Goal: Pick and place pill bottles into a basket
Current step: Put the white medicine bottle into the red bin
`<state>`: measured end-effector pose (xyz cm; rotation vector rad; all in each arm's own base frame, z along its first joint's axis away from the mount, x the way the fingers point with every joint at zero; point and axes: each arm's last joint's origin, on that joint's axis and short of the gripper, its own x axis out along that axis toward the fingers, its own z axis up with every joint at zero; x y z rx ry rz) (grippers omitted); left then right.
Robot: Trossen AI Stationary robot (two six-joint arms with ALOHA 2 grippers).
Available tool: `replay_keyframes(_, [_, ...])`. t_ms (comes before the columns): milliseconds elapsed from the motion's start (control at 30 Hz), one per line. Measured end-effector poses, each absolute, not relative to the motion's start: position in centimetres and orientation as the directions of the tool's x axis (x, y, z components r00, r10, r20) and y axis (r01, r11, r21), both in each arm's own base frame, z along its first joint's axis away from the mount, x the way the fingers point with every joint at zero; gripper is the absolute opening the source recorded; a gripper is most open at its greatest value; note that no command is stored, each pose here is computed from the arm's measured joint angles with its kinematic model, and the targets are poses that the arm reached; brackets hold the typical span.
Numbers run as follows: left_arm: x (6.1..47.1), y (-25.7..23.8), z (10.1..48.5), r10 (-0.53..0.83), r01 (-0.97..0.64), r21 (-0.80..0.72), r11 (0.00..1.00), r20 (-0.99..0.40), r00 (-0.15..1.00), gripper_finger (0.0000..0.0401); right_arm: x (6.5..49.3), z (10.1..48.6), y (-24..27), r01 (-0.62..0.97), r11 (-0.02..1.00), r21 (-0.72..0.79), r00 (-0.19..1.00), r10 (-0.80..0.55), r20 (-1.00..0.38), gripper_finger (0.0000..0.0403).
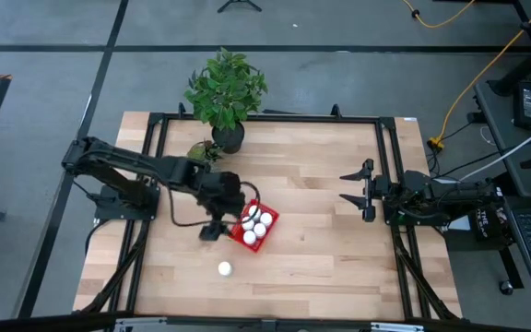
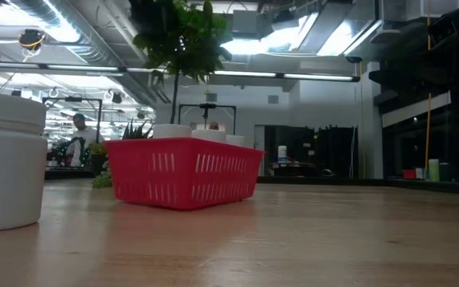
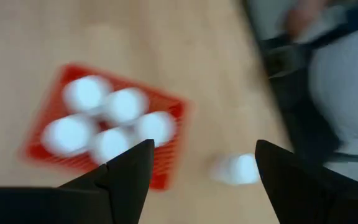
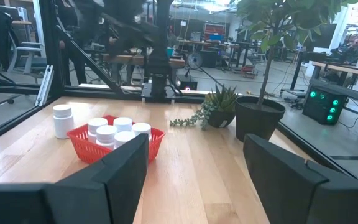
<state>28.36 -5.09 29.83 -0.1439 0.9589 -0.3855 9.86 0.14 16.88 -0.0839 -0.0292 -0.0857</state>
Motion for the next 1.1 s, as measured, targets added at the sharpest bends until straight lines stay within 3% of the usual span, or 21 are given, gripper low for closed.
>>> replay_keyframes(133, [28.2,-7.4,30.2,-0.457,0.311,-0.339,0.888,-0.726,0.513,0.0272,9.9,16.9,0.1,0.086,0.993,-0.083,0.996,-0.084,0.032,0.0264])
replay_keyframes(533, [27.9,-12.4,28.0,-0.493,0.347,-0.369,0.862,-0.766,0.412,0.0272,9.9,16.9,0.1,0.086,0.993,-0.082,0.996,-0.084,0.033,0.0264])
replay_keyframes(800, [29.1,-13.0,24.2,-0.285,0.222,-0.212,0.952,-0.878,0.384,0.0271,9.9,16.9,0.1,0.087,0.993,-0.082,0.996,-0.084,0.033,0.0264])
replay_keyframes(1100, [29.0,-13.6,21.0,-0.192,0.2,-0.147,0.969,-0.954,0.23,0.0272,9.9,16.9,0.1,0.086,0.993,-0.082,0.996,-0.084,0.032,0.0264])
